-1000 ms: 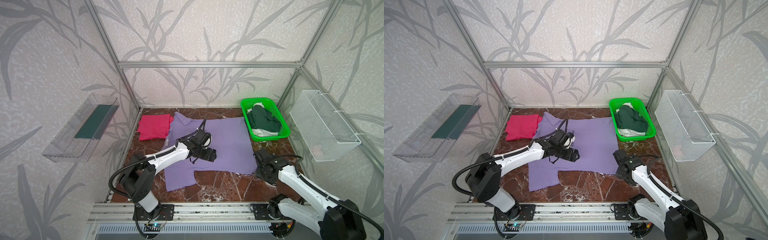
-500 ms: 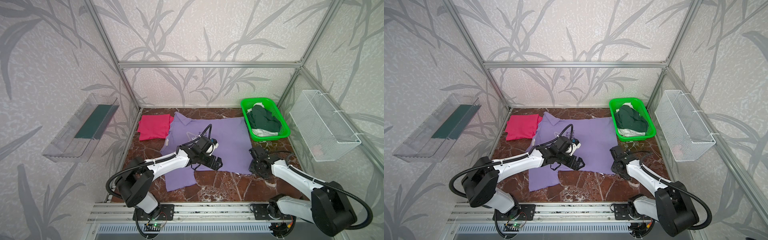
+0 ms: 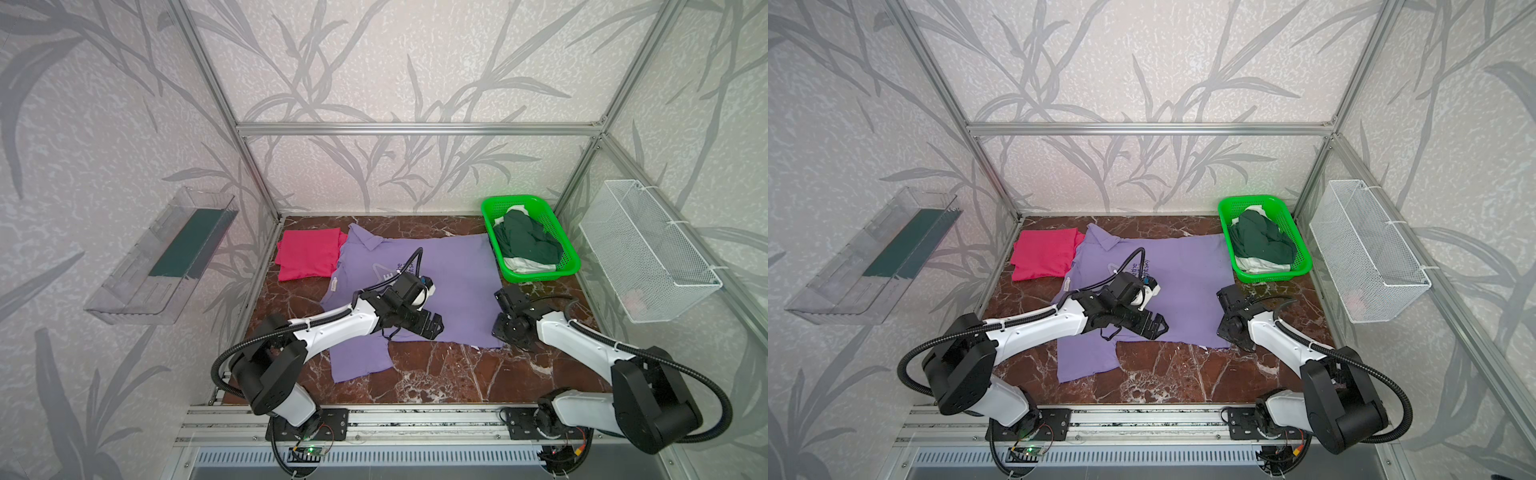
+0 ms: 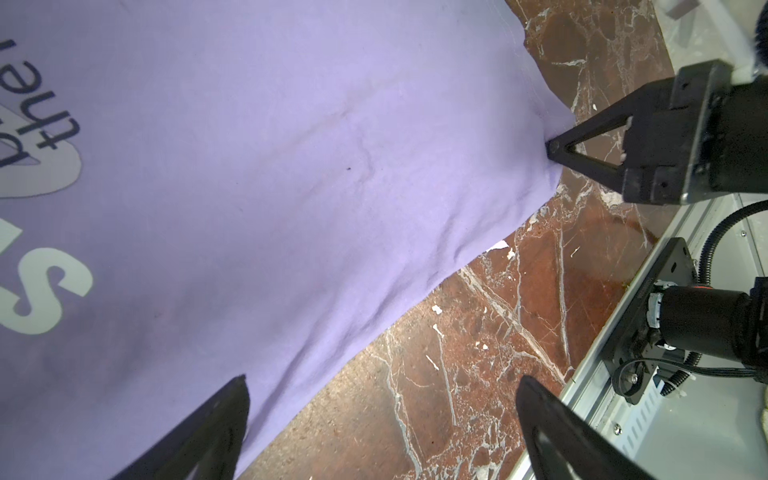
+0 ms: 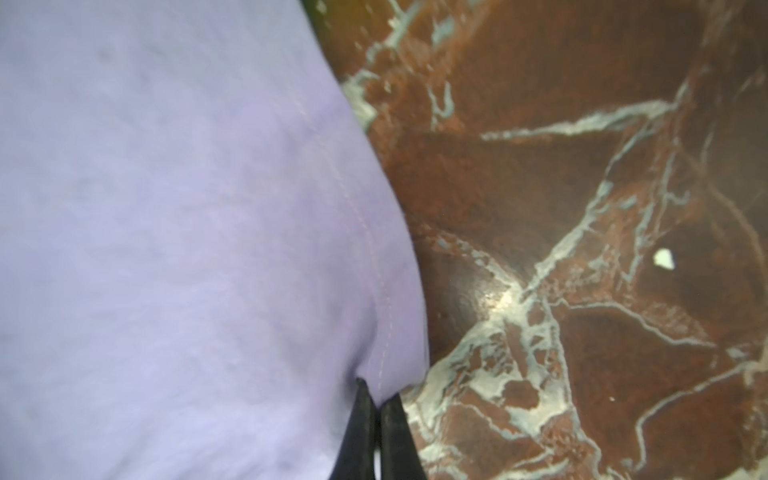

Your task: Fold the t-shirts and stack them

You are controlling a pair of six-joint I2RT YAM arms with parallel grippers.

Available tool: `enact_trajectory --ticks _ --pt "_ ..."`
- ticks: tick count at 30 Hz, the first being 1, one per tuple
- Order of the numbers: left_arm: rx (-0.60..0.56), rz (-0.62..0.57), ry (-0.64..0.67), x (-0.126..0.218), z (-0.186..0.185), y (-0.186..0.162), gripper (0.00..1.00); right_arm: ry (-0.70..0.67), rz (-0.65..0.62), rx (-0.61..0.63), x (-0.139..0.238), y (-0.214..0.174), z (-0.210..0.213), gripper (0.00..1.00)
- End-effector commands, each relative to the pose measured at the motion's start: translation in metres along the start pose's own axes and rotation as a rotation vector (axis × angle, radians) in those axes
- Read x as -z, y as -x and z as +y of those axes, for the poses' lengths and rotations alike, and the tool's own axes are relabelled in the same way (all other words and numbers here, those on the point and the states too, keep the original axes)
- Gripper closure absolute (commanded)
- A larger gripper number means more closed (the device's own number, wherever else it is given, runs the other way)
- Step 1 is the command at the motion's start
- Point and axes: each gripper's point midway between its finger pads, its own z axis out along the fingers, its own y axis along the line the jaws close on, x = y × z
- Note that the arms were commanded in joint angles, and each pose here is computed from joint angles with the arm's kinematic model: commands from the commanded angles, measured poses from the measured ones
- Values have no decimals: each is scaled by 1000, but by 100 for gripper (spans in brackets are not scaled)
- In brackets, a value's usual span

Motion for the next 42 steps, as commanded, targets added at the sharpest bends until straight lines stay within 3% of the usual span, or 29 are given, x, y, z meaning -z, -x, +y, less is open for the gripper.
enact_trajectory --ticks 1,12,14,18,21,29,42 --pt "-2 -15 32 8 6 -5 1 36 -12 52 20 15 17 100" --pt "21 -62 83 15 18 -9 1 97 122 265 4 41 109 96" --pt "24 -72 90 18 19 -9 1 97 151 288 -9 42 125 88" --pt "25 -73 83 21 18 -11 1 99 116 317 -3 44 137 59" --pt "24 -65 82 20 19 -13 1 91 86 306 3 43 130 53" --pt "22 -31 61 10 15 -13 1 93 52 278 0 41 115 55" --pt "31 -29 101 15 23 -20 1 195 69 332 -15 60 177 56"
